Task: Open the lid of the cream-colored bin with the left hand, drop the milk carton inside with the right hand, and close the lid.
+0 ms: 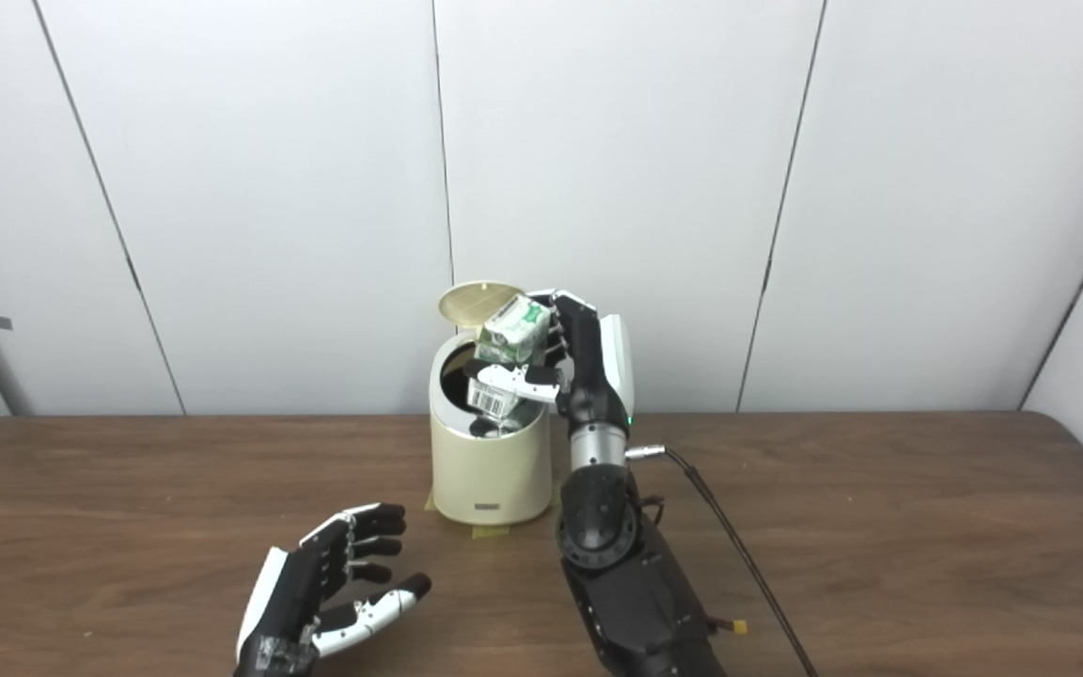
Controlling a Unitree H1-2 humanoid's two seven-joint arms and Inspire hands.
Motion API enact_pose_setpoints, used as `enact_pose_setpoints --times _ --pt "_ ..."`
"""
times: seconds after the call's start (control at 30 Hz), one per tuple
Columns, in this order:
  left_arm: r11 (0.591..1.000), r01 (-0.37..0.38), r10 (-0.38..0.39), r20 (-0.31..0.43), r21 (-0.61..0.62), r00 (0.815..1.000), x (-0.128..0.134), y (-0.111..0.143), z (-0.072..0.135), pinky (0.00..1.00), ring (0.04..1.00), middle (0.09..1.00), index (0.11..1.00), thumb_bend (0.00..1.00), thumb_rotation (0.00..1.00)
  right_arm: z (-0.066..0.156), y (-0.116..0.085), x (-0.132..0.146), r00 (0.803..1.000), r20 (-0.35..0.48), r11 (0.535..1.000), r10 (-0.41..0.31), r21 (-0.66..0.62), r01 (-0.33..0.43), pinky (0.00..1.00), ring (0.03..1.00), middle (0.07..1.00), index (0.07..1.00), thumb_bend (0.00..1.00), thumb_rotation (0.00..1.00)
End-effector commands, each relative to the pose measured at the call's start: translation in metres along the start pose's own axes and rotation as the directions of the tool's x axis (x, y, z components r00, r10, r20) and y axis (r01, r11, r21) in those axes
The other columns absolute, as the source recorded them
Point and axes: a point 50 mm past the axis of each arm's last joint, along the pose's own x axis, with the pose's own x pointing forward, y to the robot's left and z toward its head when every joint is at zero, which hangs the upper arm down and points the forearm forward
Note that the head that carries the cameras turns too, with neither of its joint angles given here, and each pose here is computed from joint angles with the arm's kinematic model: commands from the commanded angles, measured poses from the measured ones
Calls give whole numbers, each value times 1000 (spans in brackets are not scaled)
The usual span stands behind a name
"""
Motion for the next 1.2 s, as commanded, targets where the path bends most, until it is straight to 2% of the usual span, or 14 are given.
enact_pose_setpoints --times 0.0,0.9,1.17 --pt "1000 -16 17 75 -10 997 6 -1 18 624 708 736 722 649 33 24 6 14 997 78 1000 -2 15 1 273 320 429 531 519 0" --pt "1000 -5 6 60 -20 998 3 -4 18 590 701 737 720 648 43 29 15 26 995 98 1000 -22 2 22 275 326 433 526 520 0" --pt "1000 -7 7 64 -14 998 3 -4 19 609 703 735 719 650 48 27 16 24 993 115 1000 -17 -8 18 262 310 424 529 519 0"
